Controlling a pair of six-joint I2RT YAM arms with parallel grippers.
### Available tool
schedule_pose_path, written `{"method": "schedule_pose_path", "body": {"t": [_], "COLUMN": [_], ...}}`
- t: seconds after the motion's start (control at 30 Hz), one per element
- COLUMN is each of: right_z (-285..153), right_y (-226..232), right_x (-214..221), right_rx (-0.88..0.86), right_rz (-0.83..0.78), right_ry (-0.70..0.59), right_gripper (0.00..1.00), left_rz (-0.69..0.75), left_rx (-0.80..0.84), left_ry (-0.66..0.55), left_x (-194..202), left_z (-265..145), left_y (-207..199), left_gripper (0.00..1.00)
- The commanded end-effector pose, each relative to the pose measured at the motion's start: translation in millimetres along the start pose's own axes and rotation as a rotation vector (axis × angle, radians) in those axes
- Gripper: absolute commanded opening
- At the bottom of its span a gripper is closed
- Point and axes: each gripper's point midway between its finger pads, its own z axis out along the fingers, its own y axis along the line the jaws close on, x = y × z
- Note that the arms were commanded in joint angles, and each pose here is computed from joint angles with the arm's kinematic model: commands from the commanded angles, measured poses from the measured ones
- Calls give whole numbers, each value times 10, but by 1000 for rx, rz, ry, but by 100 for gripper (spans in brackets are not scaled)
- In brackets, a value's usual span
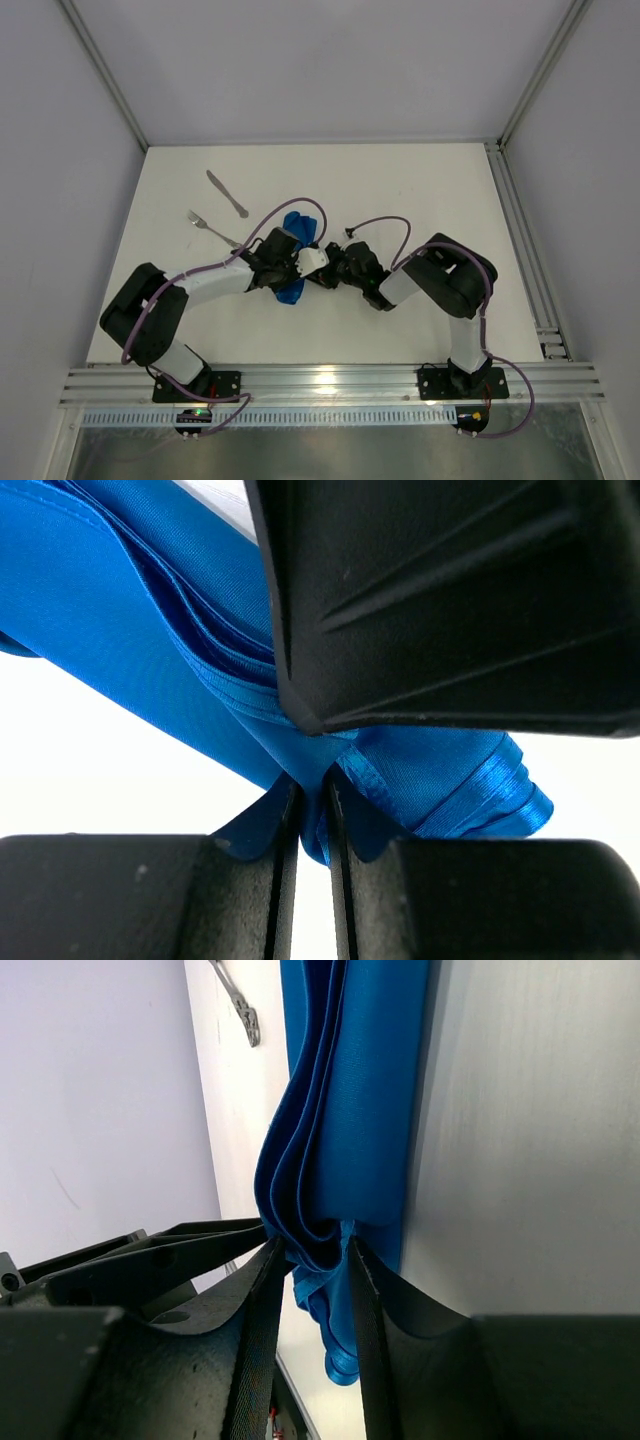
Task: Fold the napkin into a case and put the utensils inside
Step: Stuff the top corner of the smaller-rectangle-folded napkin into the folded napkin.
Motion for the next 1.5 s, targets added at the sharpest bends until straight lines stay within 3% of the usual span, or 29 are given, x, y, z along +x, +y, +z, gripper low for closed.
{"method": "schedule_pose_path", "body": {"t": [0.0,0.07,0.17,0.27,0.4,0.63,0.8,0.93,1.1,1.2,1.33,1.4,1.43,1.47], "right_z": [45,84,91,28,-19,-51,-78,-111,-121,-109,-123,-144,-148,-153], "right_y": [277,238,122,2,-119,-169,-104,-91,-82,-61,-69,-65,-72,-98], "right_x": [-44,-35,-2,22,42,38,13,13,-5,-19,-36,-46,-53,-44], "right_rx": [-59,-44,-16,11,40,43,29,24,19,18,25,34,41,56], "right_rz": [-59,-54,-48,-45,-53,-49,-61,-62,-54,-56,-54,-56,-58,-66], "right_ry": [-13,-5,5,0,-3,-17,-28,-31,-44,-47,-53,-60,-61,-54], "right_gripper": [36,32,12,4,4,4,4,4,4,4,4,4,4,4], "left_rz": [-7,-7,-12,-8,2,-21,-58,-40,-4,-3,0,6,11,8], "left_rx": [41,44,61,117,196,200,206,227,253,230,226,221,224,233], "left_ry": [7,7,3,-40,-107,-99,-74,-27,25,21,-3,-1,-3,2], "left_x": [41,39,7,-100,-242,-272,-297,-195,-7,2,-48,-44,-52,-42], "left_z": [52,46,19,-79,-290,-360,-223,-107,-16,-14,-66,-86,-95,-117], "left_y": [-111,-116,-133,-211,-307,-263,-251,-321,-470,-444,-435,-419,-419,-432], "left_gripper": [17,17,20,30,43,45,41,28,25,7,3,13,20,34]}}
